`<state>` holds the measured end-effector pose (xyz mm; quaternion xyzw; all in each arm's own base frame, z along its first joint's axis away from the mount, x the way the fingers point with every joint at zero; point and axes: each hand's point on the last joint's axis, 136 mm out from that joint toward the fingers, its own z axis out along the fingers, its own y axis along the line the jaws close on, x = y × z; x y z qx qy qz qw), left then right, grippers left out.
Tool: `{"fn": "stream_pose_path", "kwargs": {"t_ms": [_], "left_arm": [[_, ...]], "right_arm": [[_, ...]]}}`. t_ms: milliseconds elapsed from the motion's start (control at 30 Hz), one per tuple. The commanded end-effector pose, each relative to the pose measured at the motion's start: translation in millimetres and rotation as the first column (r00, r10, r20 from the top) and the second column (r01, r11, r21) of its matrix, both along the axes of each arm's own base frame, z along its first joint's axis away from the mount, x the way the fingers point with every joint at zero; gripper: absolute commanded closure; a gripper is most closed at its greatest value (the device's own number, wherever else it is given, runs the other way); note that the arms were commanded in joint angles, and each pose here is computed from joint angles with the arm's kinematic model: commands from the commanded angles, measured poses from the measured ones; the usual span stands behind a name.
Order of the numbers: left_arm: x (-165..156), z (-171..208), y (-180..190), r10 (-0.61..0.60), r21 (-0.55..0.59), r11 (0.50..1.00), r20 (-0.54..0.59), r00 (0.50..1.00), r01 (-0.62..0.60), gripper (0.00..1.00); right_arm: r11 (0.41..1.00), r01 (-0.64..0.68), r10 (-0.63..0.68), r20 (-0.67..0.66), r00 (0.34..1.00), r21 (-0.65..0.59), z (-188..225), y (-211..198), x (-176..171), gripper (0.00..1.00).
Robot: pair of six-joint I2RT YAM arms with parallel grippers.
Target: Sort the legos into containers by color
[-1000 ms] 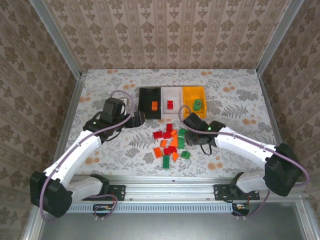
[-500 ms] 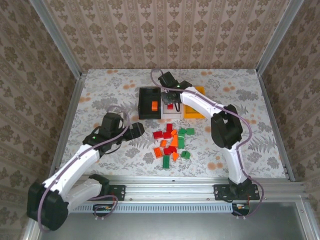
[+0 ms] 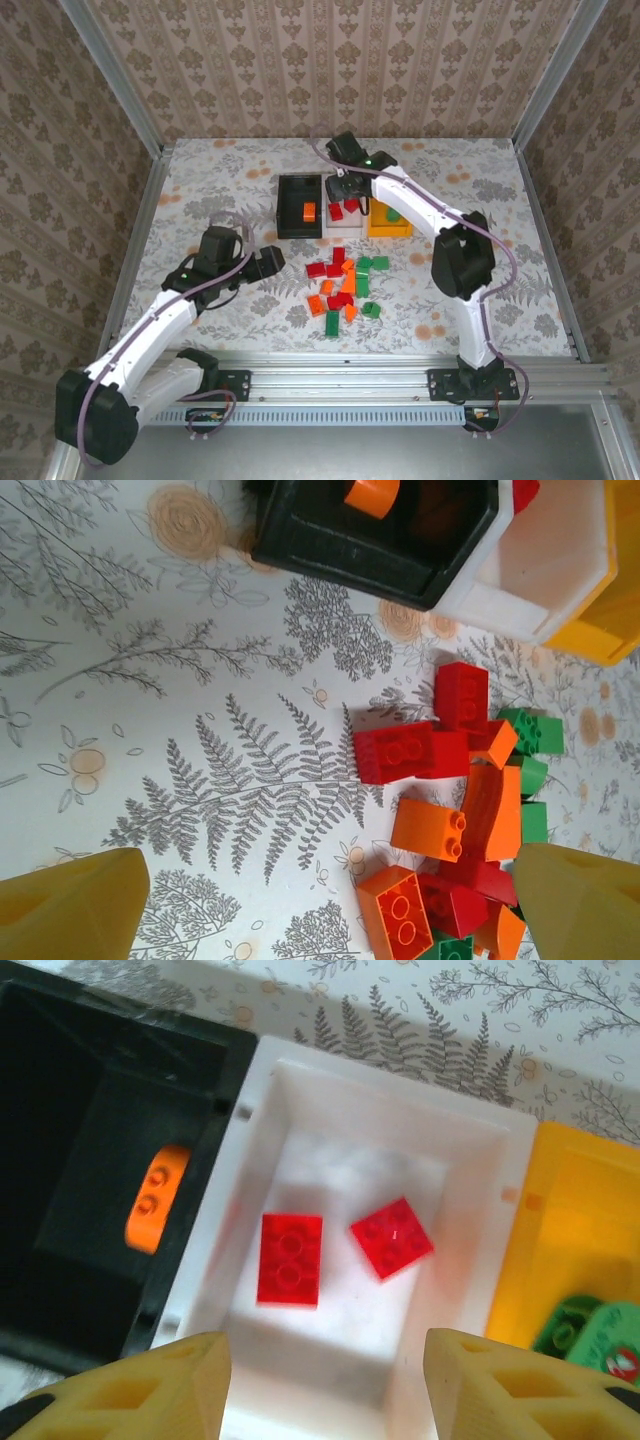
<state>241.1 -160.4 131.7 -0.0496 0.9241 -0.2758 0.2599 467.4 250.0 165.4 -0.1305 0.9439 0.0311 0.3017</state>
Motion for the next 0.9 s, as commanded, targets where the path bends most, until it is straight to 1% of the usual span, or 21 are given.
{"fn": "stream_pose_path", "kwargs": {"t_ms": [0, 67, 167, 200, 267, 300, 367, 467, 533, 567, 700, 800, 867], "left_arm": [[-9, -9, -16, -0.115, 0.068, 0.991, -0.002, 0.993, 0.115, 0.10], [-14, -16, -26, -0.196, 0.163, 0.967, -0.014, 0.981, 0.195, 0.14], [-16, -28, -42, -0.297, 0.309, 0.902, -0.062, 0.953, 0.301, 0.20], [-15, -32, -49, -0.321, 0.336, 0.882, -0.087, 0.943, 0.331, 0.23], [-14, -41, -60, -0.361, 0.386, 0.841, -0.121, 0.925, 0.379, 0.25], [-12, -47, -63, -0.374, 0.426, 0.813, -0.141, 0.917, 0.397, 0.25], [-4, -59, -64, -0.375, 0.480, 0.774, -0.180, 0.910, 0.414, 0.27], [5, -71, -72, -0.387, 0.512, 0.732, -0.230, 0.893, 0.449, 0.30], [10, -71, -75, -0.390, 0.521, 0.724, -0.233, 0.891, 0.453, 0.30], [11, -69, -77, -0.393, 0.517, 0.728, -0.225, 0.892, 0.451, 0.30], [13, -63, -79, -0.384, 0.495, 0.759, -0.184, 0.905, 0.423, 0.29], [14, -60, -73, -0.355, 0.493, 0.777, -0.168, 0.920, 0.390, 0.29], [15, -57, -68, -0.342, 0.492, 0.786, -0.156, 0.927, 0.373, 0.28]], "right_arm": [[0.998, -0.015, 0.014, 0.013, 1.000, 0.053, 22, -5, -38, 0.45], [0.998, 0.004, -0.004, -0.007, 1.000, 0.067, 12, -16, -59, 0.45], [0.997, 0.040, -0.038, -0.033, 0.999, 0.072, -4, -37, -89, 0.45], [0.996, 0.055, -0.053, -0.036, 0.998, 0.069, -7, -44, -98, 0.45], [0.995, 0.089, -0.087, -0.055, 0.995, 0.042, -19, -60, -113, 0.45], [0.994, 0.101, -0.099, -0.059, 0.993, 0.039, -23, -66, -119, 0.45], [0.992, 0.117, -0.114, -0.062, 0.992, 0.048, -26, -73, -128, 0.45], [0.990, 0.133, -0.129, -0.064, 0.990, 0.055, -28, -83, -136, 0.44], [0.989, 0.131, -0.127, -0.071, 0.989, 0.062, -29, -85, -141, 0.44], [0.989, 0.131, -0.126, -0.077, 0.989, 0.071, -29, -85, -142, 0.44], [0.982, 0.141, -0.120, -0.166, 0.979, 0.121, -53, -76, -159, 0.44], [0.978, 0.164, -0.138, -0.197, 0.971, 0.126, -74, -75, -164, 0.44], [0.979, 0.173, -0.149, -0.207, 0.967, 0.104, -85, -77, -164, 0.44]]}}
